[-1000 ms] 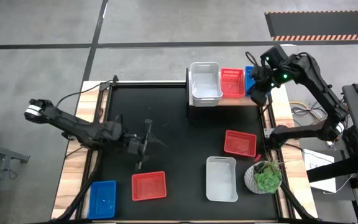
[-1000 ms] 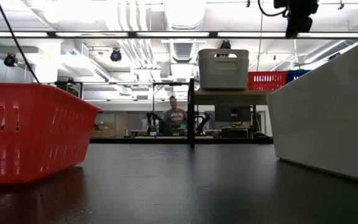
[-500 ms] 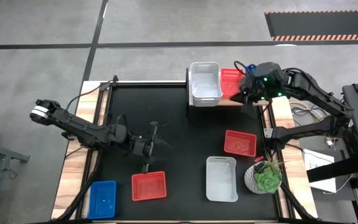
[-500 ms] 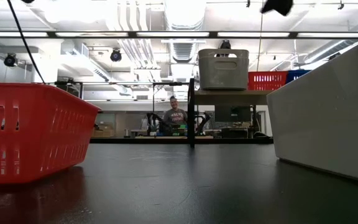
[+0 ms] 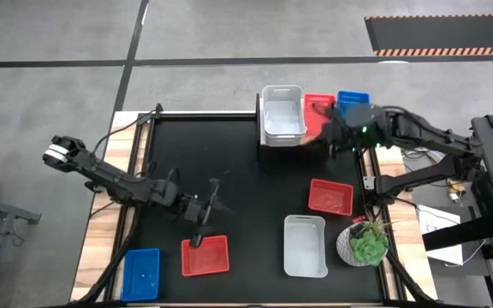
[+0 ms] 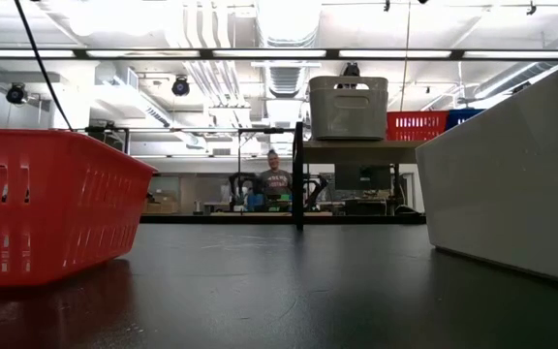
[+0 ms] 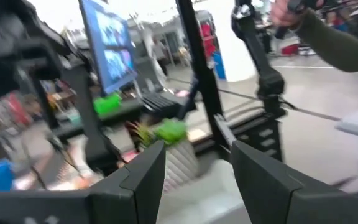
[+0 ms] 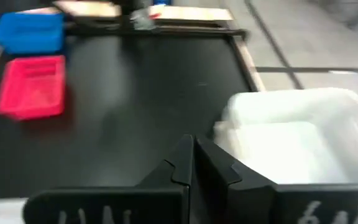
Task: Stack baskets on shelf by color
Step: Stack the bottom red bin on top of the red bin on the shelf
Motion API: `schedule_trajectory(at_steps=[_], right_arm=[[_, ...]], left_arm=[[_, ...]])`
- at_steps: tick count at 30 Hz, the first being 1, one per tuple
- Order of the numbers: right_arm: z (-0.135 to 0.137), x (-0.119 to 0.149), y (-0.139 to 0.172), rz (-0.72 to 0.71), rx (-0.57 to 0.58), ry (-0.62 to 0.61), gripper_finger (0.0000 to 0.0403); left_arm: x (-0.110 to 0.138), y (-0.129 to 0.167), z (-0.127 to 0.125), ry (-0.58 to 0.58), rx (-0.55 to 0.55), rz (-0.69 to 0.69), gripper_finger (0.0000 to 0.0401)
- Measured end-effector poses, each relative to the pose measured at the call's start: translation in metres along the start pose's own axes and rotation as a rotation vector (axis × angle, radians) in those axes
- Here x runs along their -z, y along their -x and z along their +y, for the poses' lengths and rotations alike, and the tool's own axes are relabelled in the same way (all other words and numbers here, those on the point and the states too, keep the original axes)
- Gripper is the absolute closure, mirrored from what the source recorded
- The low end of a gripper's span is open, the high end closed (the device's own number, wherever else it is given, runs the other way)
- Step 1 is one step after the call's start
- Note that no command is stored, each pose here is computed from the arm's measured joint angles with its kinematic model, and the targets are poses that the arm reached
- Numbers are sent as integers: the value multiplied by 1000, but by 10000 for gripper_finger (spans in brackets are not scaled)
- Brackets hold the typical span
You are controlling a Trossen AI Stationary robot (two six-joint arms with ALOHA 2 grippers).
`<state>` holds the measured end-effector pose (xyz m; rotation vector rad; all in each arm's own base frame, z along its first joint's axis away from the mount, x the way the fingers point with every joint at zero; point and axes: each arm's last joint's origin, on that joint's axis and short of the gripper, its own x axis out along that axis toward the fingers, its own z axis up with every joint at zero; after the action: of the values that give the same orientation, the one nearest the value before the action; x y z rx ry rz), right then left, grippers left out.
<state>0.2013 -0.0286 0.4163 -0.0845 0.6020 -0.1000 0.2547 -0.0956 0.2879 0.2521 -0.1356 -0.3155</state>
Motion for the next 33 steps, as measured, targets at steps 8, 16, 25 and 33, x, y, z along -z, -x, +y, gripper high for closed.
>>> schedule_trajectory(at_steps=[8,16,25,33], right_arm=[[49,16,-35,80,-176,42,394],[104,37,-59,235,-310,18,394],[157,66,-71,340,-289,151,394],[167,81,-82,377,-266,195,394]], left_arm=[[7,-1,-27,86,107,62,232],[10,-3,-32,204,103,84,232],[17,-10,-34,390,39,322,232],[24,-13,-42,616,-32,728,232]])
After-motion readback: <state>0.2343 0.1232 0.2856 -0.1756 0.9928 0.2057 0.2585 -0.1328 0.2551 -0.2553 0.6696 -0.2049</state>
